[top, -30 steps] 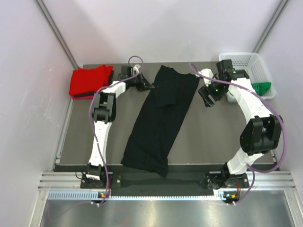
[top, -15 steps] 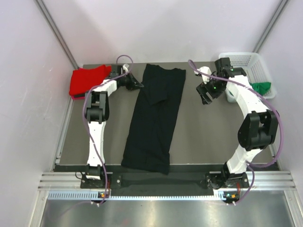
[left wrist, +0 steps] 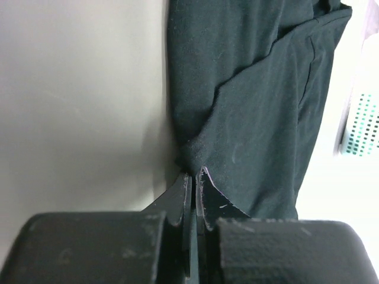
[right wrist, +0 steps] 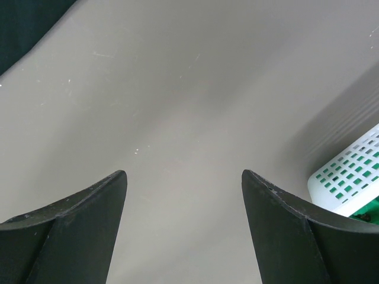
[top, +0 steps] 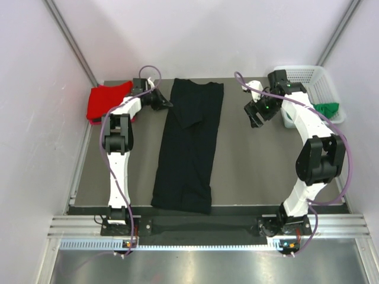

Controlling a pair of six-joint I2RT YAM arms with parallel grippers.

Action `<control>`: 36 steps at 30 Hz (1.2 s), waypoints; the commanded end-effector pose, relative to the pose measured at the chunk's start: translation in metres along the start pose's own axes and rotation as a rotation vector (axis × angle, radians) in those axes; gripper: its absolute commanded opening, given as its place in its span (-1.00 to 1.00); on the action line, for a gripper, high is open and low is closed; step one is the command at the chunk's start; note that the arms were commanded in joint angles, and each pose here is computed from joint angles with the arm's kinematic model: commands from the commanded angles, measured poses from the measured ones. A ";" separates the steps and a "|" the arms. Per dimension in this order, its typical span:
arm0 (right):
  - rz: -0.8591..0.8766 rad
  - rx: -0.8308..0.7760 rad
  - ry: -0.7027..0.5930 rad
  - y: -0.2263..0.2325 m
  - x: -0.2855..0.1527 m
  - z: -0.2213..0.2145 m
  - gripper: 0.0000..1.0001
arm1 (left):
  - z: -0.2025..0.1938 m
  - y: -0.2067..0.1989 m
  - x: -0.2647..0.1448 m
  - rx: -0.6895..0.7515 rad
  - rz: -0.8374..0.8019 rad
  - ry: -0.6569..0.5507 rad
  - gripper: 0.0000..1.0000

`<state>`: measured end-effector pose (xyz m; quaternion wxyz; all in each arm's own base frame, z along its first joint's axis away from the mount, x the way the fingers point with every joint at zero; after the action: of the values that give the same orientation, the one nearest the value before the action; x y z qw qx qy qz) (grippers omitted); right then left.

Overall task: Fold and stack the t-shirts
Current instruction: Fold the tshirt

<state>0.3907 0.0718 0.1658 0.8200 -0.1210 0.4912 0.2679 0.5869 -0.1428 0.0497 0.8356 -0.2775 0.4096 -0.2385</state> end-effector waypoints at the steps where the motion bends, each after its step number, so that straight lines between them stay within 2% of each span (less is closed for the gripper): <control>1: 0.007 -0.005 -0.050 0.001 -0.007 0.017 0.57 | 0.046 -0.014 -0.029 0.086 0.028 -0.118 -1.00; 9: 0.005 -0.014 -0.047 0.004 -0.006 0.018 0.57 | 0.051 -0.007 -0.033 0.104 0.041 -0.122 -1.00; 10: 0.006 -0.016 -0.045 0.004 -0.005 0.018 0.58 | 0.048 -0.010 -0.033 0.124 0.024 -0.112 -0.94; 11: 0.007 -0.015 -0.047 0.005 -0.005 0.018 0.58 | 0.048 -0.013 -0.036 0.135 0.015 -0.109 -0.73; 12: 0.009 -0.016 -0.048 0.006 -0.006 0.019 0.58 | 0.047 -0.017 -0.039 0.147 0.002 -0.103 -0.39; 13: 0.012 -0.013 -0.052 0.008 -0.007 0.020 0.58 | 0.052 -0.026 -0.048 0.194 -0.007 -0.111 -0.28; 16: 0.041 0.015 -0.076 0.019 -0.012 0.023 0.58 | 0.049 -0.050 -0.082 0.265 0.007 -0.088 -0.10; 18: 0.128 0.052 -0.094 0.040 -0.012 0.019 0.58 | 0.052 -0.042 -0.117 0.226 0.046 -0.100 -0.04; 20: 0.208 0.131 -0.124 0.061 -0.019 0.015 0.57 | 0.041 -0.049 -0.151 0.190 0.066 -0.108 0.11; 23: 0.436 0.302 -0.091 0.109 -0.019 -0.011 0.57 | 0.006 -0.044 -0.187 0.115 0.111 -0.032 0.11; 24: 0.482 0.363 -0.039 0.121 -0.010 -0.031 0.57 | -0.015 -0.043 -0.194 0.071 0.116 0.035 0.10; 26: 0.537 0.462 -0.027 0.133 -0.006 -0.038 0.57 | -0.038 -0.044 -0.202 0.057 0.118 0.104 0.08; 28: 0.567 0.576 0.042 0.142 0.010 -0.055 0.57 | -0.061 -0.047 -0.208 0.035 0.102 0.141 0.07; 31: 0.591 0.582 0.046 0.140 0.030 -0.047 0.55 | -0.087 -0.050 -0.211 0.012 0.064 0.178 0.04; 33: 0.594 0.546 -0.003 0.131 0.033 -0.018 0.54 | -0.098 -0.050 -0.212 0.002 0.057 0.190 0.03; 36: 0.583 0.542 -0.009 0.112 0.062 0.011 0.53 | -0.118 -0.053 -0.221 0.015 0.054 0.203 0.02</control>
<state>0.3014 0.1683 0.1069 0.6857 0.2396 0.6121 0.3125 0.3797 -0.0713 0.1261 0.7919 -0.2451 0.5144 -0.2196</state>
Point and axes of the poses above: each gripper's point midway between its finger pads, its own x axis out along the fingers, its own y axis along the line the jaws close on, z = x × y, the point moved 1 cm from there along -x, back along the fingers, and after that the axes turned 12 degrees about x, right-handed, at the moved point
